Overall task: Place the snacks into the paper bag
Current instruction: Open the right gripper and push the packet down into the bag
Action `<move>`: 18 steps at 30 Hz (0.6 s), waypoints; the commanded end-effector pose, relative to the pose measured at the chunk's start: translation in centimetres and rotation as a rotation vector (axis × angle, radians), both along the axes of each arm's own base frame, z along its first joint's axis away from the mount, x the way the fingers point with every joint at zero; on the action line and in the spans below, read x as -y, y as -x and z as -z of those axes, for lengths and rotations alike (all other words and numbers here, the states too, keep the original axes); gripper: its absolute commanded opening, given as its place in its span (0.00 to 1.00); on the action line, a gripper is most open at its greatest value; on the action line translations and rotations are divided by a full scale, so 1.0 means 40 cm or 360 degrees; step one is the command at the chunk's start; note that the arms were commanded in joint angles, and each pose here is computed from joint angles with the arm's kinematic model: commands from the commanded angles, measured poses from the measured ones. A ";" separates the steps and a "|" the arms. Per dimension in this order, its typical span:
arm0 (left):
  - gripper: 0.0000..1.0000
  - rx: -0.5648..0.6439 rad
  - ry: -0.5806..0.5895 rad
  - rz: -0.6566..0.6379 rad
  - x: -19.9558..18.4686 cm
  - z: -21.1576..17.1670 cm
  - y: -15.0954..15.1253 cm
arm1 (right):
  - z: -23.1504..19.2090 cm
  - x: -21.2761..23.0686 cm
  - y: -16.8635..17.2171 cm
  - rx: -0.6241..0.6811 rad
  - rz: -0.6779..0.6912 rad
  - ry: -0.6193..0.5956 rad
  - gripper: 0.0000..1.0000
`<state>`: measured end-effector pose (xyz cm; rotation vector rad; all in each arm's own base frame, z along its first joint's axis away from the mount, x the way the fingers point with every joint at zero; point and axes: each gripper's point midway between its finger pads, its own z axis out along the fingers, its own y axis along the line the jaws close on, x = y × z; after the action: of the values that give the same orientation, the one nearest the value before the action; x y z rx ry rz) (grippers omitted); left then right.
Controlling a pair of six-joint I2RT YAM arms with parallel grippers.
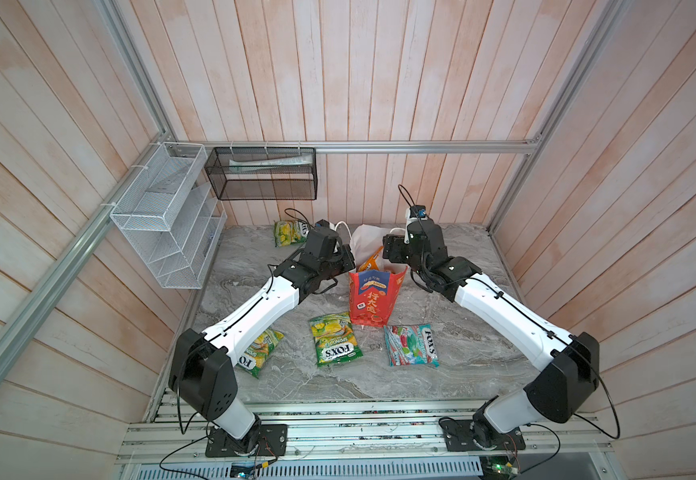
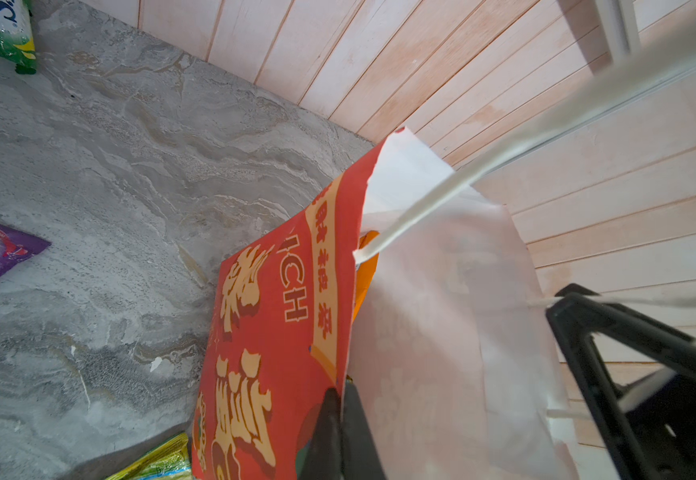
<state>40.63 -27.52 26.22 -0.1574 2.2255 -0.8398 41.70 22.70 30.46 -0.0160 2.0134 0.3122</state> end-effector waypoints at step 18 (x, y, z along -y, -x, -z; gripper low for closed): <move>0.00 0.0083 -0.0069 0.0027 0.061 -0.042 -0.073 | -0.083 0.043 -0.077 0.0107 0.0024 0.0084 0.00</move>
<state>42.48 -29.53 26.69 -0.1286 2.2277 -0.8346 43.67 21.04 31.04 -0.0504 2.0197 0.2299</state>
